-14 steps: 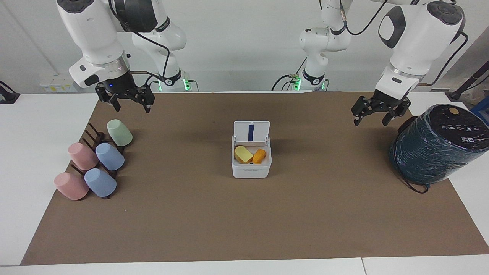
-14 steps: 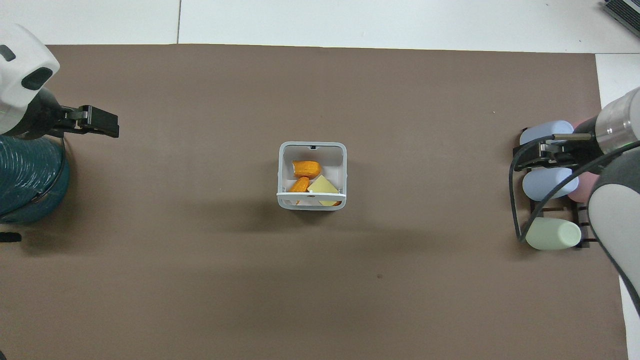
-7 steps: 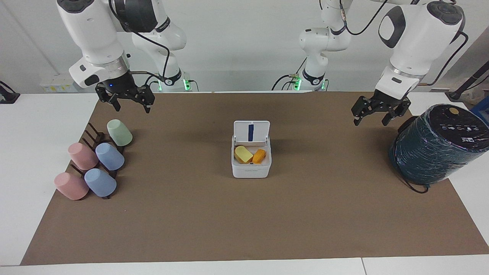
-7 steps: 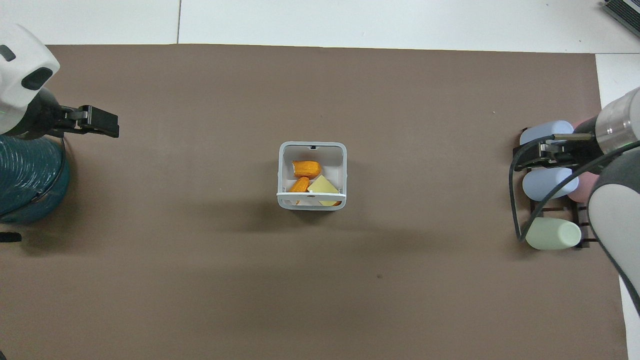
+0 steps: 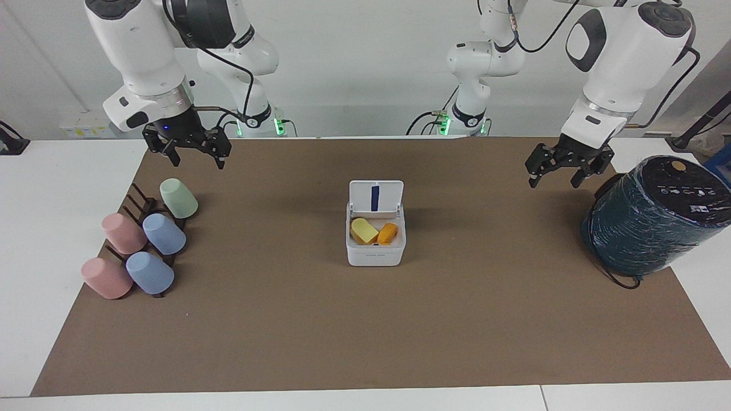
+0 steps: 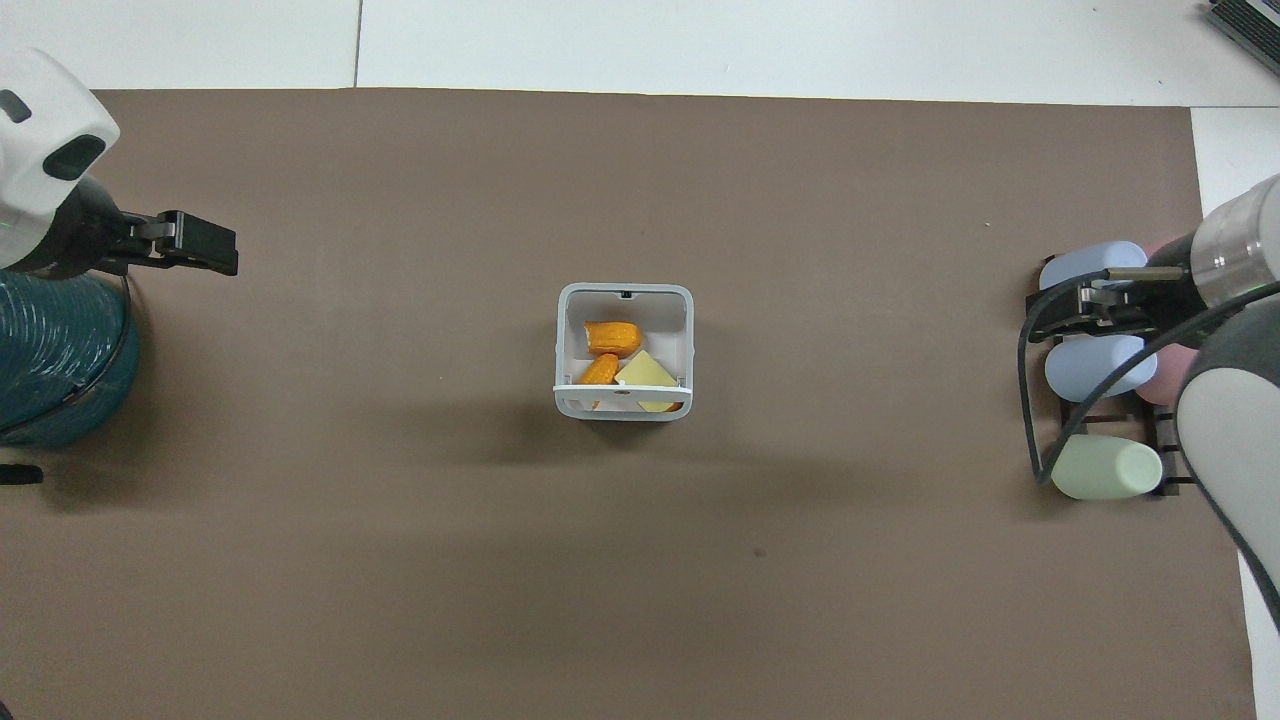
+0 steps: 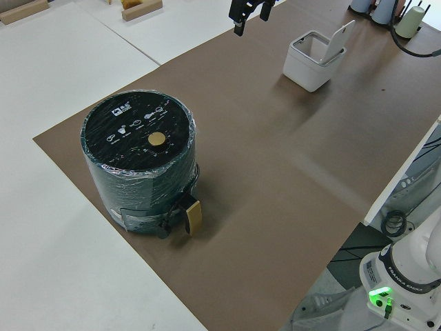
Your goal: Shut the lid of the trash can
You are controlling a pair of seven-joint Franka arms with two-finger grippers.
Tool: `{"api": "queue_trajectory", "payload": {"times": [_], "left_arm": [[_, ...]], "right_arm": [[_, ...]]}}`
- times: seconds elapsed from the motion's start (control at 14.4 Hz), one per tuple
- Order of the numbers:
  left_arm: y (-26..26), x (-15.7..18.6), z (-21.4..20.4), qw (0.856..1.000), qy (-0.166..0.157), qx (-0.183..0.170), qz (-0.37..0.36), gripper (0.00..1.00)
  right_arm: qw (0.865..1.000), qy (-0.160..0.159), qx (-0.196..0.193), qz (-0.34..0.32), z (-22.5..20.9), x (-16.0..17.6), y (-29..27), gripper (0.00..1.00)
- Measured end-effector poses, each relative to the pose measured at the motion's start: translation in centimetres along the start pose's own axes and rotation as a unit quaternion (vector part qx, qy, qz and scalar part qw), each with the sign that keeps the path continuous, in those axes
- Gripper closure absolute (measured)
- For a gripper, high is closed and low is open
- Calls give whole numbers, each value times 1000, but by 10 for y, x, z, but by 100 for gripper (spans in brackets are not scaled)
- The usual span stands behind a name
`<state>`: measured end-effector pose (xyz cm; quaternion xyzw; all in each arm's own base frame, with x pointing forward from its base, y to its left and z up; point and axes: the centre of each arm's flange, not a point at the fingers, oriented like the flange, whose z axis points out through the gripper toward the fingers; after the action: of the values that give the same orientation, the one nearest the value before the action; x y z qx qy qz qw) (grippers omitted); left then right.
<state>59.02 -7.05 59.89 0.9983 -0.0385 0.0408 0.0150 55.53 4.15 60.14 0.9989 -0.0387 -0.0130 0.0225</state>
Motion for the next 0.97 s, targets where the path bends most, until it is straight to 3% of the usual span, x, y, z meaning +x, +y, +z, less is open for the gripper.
{"api": "queue_trajectory", "payload": {"times": [0.56,0.63,0.83,0.97], "left_arm": [[29,-4,1,1000,-4,-2,24,4],[41,-6,3,999,-7,-3,31,11],[85,-19,11,999,-17,-4,34,48],[124,-35,16,999,-26,-4,22,53]], "right_arm": [[1000,0,0,0,0,0,0,0],[1000,0,0,0,0,0,0,0],[1000,0,0,0,0,0,0,0],[1000,0,0,0,0,0,0,0]]}}
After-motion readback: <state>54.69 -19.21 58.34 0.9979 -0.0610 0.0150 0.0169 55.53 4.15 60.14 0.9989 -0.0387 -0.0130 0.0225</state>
